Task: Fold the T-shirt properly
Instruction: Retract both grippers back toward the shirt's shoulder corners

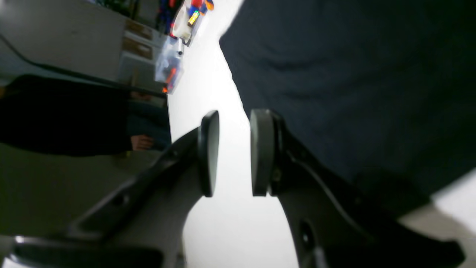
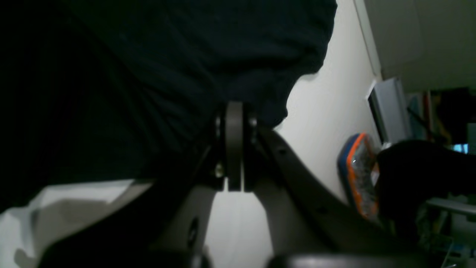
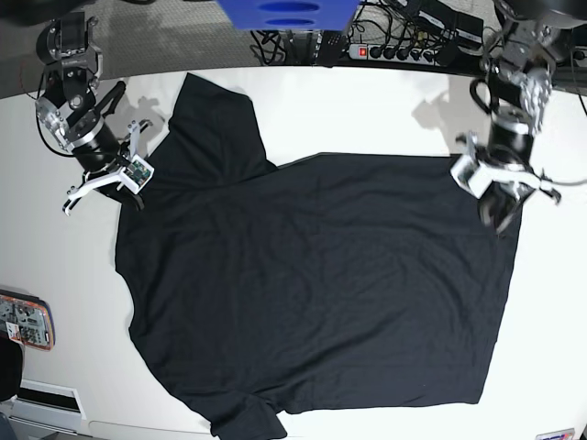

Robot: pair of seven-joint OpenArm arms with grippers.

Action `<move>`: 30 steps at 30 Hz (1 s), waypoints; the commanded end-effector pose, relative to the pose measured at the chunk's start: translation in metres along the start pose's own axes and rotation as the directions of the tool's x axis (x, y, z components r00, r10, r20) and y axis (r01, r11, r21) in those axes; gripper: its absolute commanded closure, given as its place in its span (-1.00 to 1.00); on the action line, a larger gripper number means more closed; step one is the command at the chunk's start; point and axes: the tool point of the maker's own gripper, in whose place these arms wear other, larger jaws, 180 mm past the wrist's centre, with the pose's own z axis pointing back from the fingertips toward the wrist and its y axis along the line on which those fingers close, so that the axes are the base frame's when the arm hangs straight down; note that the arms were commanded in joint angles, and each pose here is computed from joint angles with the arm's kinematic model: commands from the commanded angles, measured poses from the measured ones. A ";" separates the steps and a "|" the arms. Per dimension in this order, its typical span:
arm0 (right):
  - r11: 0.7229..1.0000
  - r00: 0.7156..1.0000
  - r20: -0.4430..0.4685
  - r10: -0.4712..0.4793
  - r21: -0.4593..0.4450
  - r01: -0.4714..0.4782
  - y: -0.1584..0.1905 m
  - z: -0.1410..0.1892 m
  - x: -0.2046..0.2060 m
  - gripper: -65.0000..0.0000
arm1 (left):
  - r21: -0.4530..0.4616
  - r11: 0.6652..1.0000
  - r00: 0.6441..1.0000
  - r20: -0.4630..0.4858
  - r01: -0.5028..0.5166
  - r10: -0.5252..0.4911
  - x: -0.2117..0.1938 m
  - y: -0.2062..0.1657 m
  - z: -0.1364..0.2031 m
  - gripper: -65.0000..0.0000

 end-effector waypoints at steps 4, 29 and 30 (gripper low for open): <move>0.997 0.997 -0.031 0.072 -0.024 -0.073 -0.006 0.005 -0.005 0.92 | 0.049 0.997 0.998 0.018 0.065 -0.066 0.003 0.010 0.005 0.55; 0.967 0.997 -0.071 0.020 0.255 -0.001 0.102 0.069 -0.042 0.70 | -0.020 0.987 0.979 -0.132 0.157 -0.158 -0.031 -0.013 0.027 0.55; 0.966 0.997 -0.069 0.016 0.258 0.002 0.103 0.070 -0.041 0.70 | -0.021 0.987 0.979 -0.131 0.157 -0.158 -0.031 -0.013 0.027 0.55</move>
